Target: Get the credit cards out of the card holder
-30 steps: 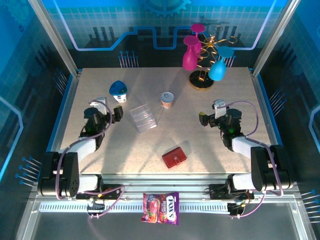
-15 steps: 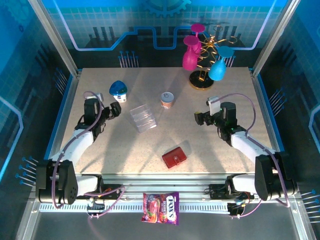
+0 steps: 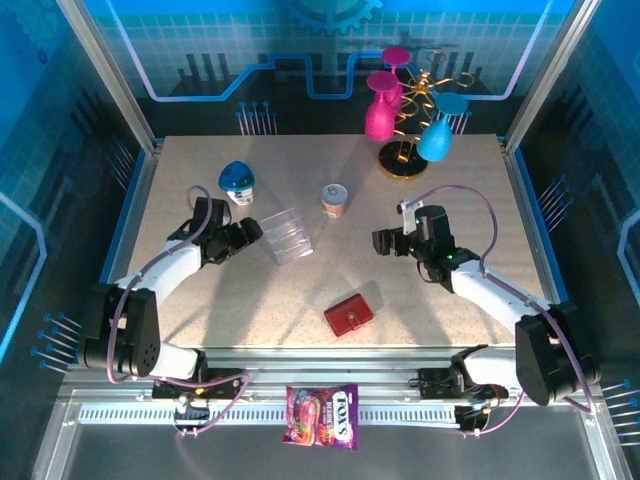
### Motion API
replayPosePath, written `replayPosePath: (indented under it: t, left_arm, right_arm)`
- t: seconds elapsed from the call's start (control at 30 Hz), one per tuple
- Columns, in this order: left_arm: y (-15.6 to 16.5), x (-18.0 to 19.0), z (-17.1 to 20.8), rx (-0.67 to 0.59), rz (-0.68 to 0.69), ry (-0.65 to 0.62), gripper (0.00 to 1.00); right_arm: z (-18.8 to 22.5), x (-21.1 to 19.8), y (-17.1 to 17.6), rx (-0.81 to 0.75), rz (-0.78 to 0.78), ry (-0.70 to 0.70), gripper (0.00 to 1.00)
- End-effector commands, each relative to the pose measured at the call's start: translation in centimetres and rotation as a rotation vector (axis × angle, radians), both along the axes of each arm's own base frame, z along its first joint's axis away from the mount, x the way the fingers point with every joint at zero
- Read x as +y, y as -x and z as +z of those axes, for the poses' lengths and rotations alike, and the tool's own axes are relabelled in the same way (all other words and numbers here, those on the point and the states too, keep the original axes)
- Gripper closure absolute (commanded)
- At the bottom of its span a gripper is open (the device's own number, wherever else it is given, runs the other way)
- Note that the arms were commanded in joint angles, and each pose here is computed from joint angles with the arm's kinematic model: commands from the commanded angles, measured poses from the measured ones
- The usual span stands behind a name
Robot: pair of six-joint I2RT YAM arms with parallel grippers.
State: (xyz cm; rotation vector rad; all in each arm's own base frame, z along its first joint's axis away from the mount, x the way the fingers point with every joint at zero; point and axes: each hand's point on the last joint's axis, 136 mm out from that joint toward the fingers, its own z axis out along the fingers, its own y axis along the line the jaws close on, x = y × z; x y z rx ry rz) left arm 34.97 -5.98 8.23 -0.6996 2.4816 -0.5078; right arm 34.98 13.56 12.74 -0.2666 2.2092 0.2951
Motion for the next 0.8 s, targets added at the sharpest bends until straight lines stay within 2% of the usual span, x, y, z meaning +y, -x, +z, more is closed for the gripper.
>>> replayPosePath:
  t: [0.0, 0.17, 0.5, 0.53, 0.77]
  left_arm:
    - [-0.2, -0.2, 0.7, 0.000, 0.013, -0.019, 0.17]
    - [-0.9, -1.5, 1.4, -0.028, -0.004, -0.016, 0.22]
    - [-3.8, -5.6, 2.7, -0.012, -0.059, -0.021, 0.41]
    - [-3.9, -5.6, 2.5, 0.008, -0.057, -0.035, 0.45]
    - [-4.4, -4.3, 1.3, 0.097, 0.022, -0.110, 0.56]
  right_arm:
    - [-1.1, 0.8, 0.8, 0.035, 0.002, 0.012, 0.03]
    - [0.6, 1.4, 1.0, -0.003, 0.067, 0.046, 0.03]
    - [1.1, 1.0, 0.9, 0.003, 0.030, 0.044, 0.03]
    - [1.1, 1.1, 0.8, 0.007, 0.028, 0.038, 0.03]
    - [1.6, 1.3, 0.6, 0.011, 0.001, -0.002, 0.03]
